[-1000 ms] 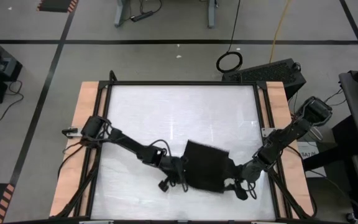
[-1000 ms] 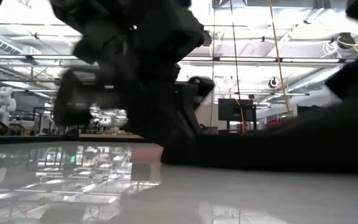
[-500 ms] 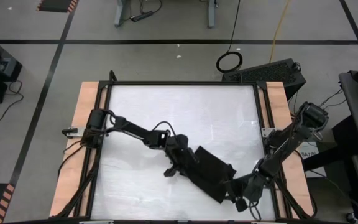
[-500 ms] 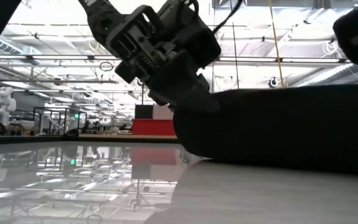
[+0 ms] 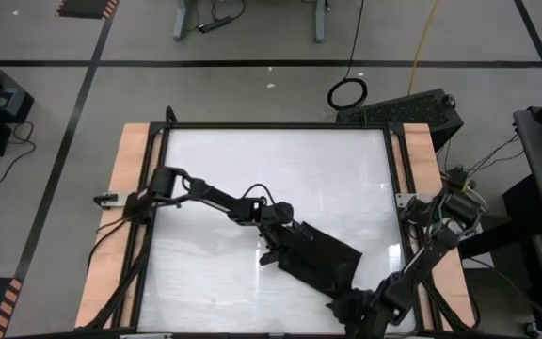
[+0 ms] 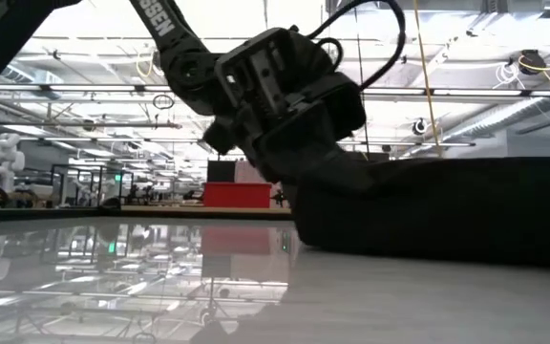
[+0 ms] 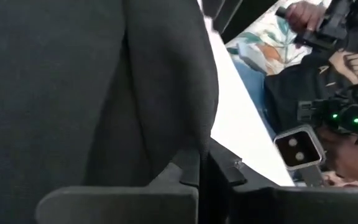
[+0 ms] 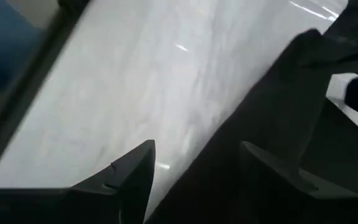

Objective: Roll towel
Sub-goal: Roll the black towel

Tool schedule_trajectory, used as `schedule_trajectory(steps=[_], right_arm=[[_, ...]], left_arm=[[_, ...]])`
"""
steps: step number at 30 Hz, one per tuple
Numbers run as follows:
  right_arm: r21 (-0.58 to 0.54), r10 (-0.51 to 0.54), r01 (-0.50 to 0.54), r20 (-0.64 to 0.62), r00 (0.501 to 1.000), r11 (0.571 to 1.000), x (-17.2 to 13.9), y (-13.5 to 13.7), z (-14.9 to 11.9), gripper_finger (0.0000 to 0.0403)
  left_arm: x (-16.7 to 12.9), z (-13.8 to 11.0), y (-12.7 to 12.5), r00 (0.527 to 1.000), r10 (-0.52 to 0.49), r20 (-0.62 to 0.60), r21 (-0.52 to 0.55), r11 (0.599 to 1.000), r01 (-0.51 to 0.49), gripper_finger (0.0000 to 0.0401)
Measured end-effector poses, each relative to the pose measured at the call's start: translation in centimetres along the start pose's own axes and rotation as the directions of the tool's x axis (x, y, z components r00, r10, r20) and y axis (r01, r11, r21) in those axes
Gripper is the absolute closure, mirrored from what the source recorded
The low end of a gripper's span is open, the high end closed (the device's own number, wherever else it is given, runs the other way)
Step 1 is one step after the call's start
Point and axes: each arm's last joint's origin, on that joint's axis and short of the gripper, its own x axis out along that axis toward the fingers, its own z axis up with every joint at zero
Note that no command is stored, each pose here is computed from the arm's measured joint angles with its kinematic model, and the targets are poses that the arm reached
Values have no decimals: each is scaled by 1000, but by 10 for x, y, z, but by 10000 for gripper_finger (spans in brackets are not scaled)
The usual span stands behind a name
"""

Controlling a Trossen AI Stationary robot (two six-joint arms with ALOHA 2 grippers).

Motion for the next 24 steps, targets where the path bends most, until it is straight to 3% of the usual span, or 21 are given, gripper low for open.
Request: schedule_trajectory(steps=[6, 10, 17, 24], right_arm=[[-19, -152, 150, -116, 982, 988, -3, 15, 2, 181], [44, -221, 232, -171, 960, 972, -9, 21, -6, 181], [129, -227, 247, -150, 962, 960, -25, 34, -20, 181], [49, -305, 318, -182, 935, 947, -9, 45, -39, 181]], left_arm=[[-2, 10, 2, 1000, -3, 8, -32, 999, 3, 392], [-5, 12, 5, 1000, 1, 12, -66, 998, -1, 390], [-12, 13, 11, 1000, 15, 16, -86, 996, -13, 389], [-15, 13, 13, 1000, 2, 19, -95, 995, -1, 388]])
